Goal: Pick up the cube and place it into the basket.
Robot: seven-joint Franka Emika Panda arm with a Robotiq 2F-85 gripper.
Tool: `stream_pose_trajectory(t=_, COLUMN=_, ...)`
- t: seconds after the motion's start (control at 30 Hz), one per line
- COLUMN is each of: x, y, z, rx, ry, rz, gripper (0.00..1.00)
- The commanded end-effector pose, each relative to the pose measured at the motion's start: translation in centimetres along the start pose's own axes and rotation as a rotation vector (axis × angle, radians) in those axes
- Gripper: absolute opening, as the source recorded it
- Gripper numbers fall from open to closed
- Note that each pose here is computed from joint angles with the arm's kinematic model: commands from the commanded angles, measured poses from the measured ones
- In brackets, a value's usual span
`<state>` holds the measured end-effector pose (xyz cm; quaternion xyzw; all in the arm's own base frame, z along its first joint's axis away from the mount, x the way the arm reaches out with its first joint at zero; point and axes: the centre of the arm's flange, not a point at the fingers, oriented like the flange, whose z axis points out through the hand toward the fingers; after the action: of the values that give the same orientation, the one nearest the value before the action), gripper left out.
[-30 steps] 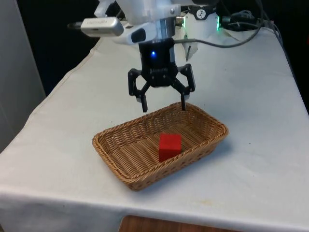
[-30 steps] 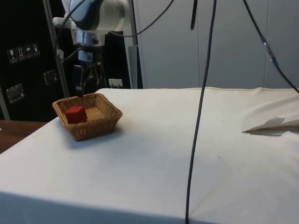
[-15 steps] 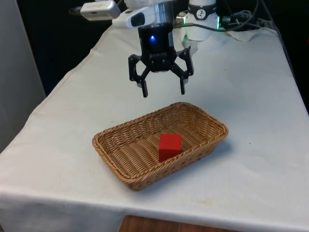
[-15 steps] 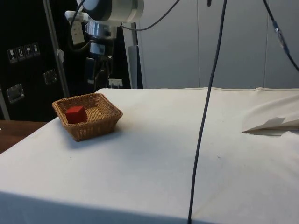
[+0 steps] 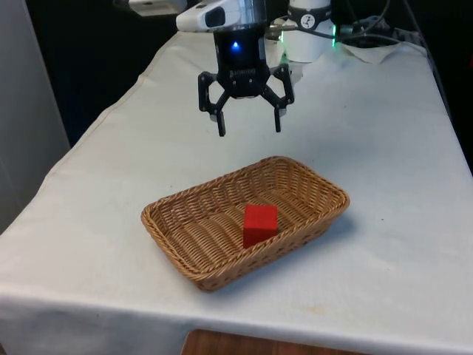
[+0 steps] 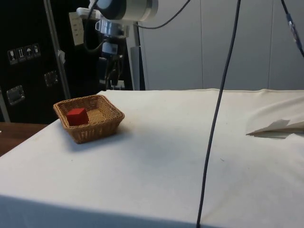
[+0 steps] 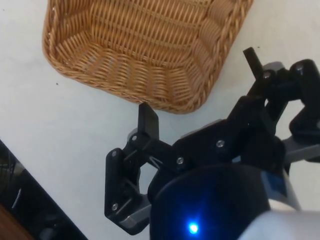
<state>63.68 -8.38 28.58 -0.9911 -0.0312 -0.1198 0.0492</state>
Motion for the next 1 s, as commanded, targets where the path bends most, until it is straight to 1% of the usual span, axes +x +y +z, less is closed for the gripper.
stream_pose_trajectory(t=0.0, x=-0.4, y=0.0, z=-0.2, rx=-0.016, ry=0.005, rz=-0.007, gripper=1.00)
stream_pose_trajectory(t=0.1, x=-1.1, y=0.1, z=-0.5, rx=-0.028, ry=0.007, rz=-0.020, gripper=1.00)
stream_pose_trajectory(t=0.13, x=-1.0, y=0.0, z=-0.3, rx=-0.014, ry=0.002, rz=-0.017, gripper=1.00)
stream_pose_trajectory(t=0.17, x=-1.3, y=0.0, z=-0.5, rx=-0.031, ry=0.006, rz=-0.024, gripper=1.00)
stream_pose_trajectory(t=0.37, x=-2.5, y=0.1, z=-0.8, rx=-0.052, ry=0.006, rz=-0.047, gripper=1.00)
stream_pose_trajectory(t=0.43, x=-2.9, y=0.1, z=-1.0, rx=-0.055, ry=0.005, rz=-0.052, gripper=1.00)
stream_pose_trajectory(t=0.47, x=-2.6, y=0.0, z=-0.8, rx=-0.041, ry=0.001, rz=-0.046, gripper=1.00)
stream_pose_trajectory(t=0.5, x=-3.1, y=0.1, z=-1.1, rx=-0.058, ry=0.006, rz=-0.055, gripper=1.00)
stream_pose_trajectory(t=0.63, x=-4.1, y=0.2, z=-1.8, rx=-0.065, ry=0.009, rz=-0.071, gripper=1.00)
stream_pose_trajectory(t=0.73, x=-4.7, y=0.3, z=-2.5, rx=-0.069, ry=0.012, rz=-0.080, gripper=1.00)
stream_pose_trajectory(t=0.77, x=-4.4, y=0.2, z=-2.3, rx=-0.056, ry=0.010, rz=-0.075, gripper=1.00)
stream_pose_trajectory(t=0.8, x=-4.8, y=0.3, z=-2.7, rx=-0.070, ry=0.013, rz=-0.082, gripper=1.00)
stream_pose_trajectory(t=0.9, x=-5.4, y=0.2, z=-3.5, rx=-0.071, ry=0.017, rz=-0.092, gripper=1.00)
stream_pose_trajectory(t=0.97, x=-5.5, y=0.2, z=-3.5, rx=-0.067, ry=0.016, rz=-0.092, gripper=1.00)
